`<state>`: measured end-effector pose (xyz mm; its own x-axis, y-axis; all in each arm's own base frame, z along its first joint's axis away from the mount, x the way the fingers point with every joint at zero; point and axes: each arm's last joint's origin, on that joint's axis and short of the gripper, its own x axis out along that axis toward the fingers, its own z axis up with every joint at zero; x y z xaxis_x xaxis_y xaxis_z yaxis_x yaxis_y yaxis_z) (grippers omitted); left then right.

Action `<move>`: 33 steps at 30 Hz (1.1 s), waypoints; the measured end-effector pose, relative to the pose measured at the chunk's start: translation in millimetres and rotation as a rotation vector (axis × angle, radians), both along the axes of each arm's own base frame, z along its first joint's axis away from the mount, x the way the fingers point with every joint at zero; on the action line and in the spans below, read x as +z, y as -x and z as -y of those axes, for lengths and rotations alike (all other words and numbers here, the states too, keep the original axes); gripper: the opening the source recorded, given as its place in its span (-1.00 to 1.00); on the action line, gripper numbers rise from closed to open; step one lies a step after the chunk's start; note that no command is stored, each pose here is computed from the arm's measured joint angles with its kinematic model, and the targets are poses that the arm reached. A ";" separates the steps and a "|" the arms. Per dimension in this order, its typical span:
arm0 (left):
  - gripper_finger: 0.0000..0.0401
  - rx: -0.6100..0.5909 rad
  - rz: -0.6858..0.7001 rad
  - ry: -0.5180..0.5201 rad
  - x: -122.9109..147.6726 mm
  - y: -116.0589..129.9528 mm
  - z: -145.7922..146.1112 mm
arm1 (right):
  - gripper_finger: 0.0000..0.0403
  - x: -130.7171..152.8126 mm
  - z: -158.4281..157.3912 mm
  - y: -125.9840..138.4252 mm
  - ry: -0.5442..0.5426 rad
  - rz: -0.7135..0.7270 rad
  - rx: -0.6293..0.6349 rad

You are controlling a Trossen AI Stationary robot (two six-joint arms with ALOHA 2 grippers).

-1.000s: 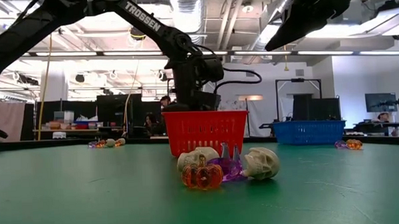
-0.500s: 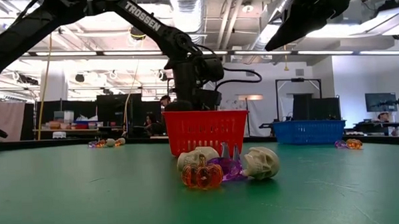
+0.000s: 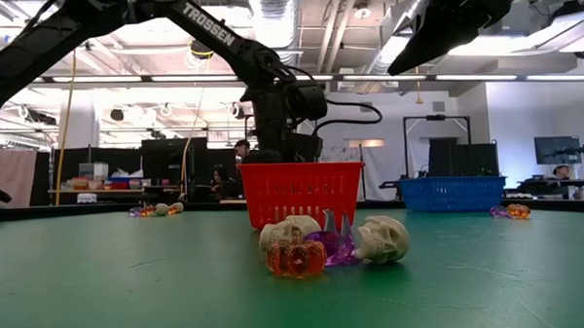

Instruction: Sort Halloween decoration

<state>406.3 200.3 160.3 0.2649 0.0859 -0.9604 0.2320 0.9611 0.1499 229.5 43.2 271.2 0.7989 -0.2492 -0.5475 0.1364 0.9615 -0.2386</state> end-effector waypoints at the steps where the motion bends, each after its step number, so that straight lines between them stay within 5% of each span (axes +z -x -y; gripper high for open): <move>1: -0.69 0.006 0.002 0.004 0.0 0.0 0.1 | -0.60 0.0 0.0 0.0 0.000 0.000 0.000; 8: -0.78 0.016 0.015 0.027 7.9 1.6 3.3 | -0.60 0.0 0.0 0.0 -0.004 0.001 -0.003; 12: -0.74 0.024 0.073 0.044 40.7 7.4 11.3 | -0.60 0.0 0.0 0.0 -0.004 0.001 -0.003; 17: -0.74 -0.031 0.215 0.332 81.5 19.5 41.2 | -0.60 -0.1 0.0 0.1 -0.004 0.000 -0.003; 20: -0.75 -0.157 0.312 0.559 92.7 24.8 73.0 | -0.60 -0.1 0.0 0.1 -0.006 0.000 -0.004; 22: -0.75 -0.261 0.356 0.622 87.0 24.2 100.9 | -0.60 -0.1 -0.2 0.1 -0.007 0.001 -0.004; 25: -0.75 -0.307 0.372 0.538 64.5 19.8 143.3 | -0.60 -0.6 -0.2 0.4 -0.017 0.000 -0.011; 30: -0.74 -0.275 0.407 0.139 41.0 12.2 190.7 | -0.60 0.0 -0.3 0.0 -0.020 0.007 -0.012; 33: -0.68 -0.261 0.412 0.008 37.0 9.0 204.8 | -0.60 0.2 -0.4 -0.3 -0.021 0.011 -0.012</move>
